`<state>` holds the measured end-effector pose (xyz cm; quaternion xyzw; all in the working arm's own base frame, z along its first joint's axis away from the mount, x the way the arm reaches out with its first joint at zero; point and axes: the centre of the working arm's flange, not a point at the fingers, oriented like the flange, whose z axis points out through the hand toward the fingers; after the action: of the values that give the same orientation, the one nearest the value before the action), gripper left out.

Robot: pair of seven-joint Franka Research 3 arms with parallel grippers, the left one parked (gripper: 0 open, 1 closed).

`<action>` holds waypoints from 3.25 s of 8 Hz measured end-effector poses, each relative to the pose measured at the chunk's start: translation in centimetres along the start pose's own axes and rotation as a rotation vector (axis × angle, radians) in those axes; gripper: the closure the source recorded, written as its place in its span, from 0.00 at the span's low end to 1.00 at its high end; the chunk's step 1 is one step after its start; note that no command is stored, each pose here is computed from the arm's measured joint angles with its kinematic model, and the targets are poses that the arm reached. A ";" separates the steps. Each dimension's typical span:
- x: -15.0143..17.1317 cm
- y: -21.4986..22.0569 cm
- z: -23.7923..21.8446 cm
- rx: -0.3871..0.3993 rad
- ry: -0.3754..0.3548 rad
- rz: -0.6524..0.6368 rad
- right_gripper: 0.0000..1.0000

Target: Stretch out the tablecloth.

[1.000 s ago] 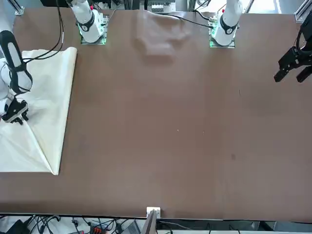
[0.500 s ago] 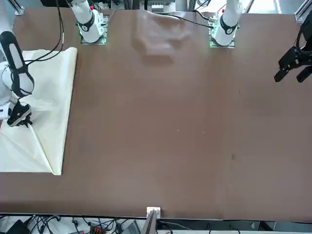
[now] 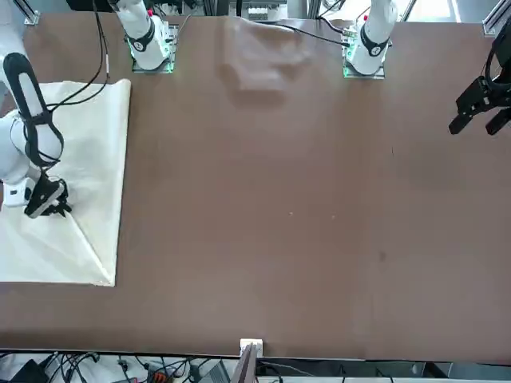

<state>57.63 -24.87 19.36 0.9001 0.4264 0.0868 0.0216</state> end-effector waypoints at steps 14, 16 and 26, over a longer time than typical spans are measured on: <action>27.5 -14.6 1.3 0.239 0.060 0.367 0.98; 30.3 -15.6 2.0 0.250 0.064 0.440 0.98; 36.3 -11.8 3.1 0.280 0.123 0.979 0.98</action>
<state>71.71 10.73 19.96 0.9818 -0.0372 0.0815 -0.1674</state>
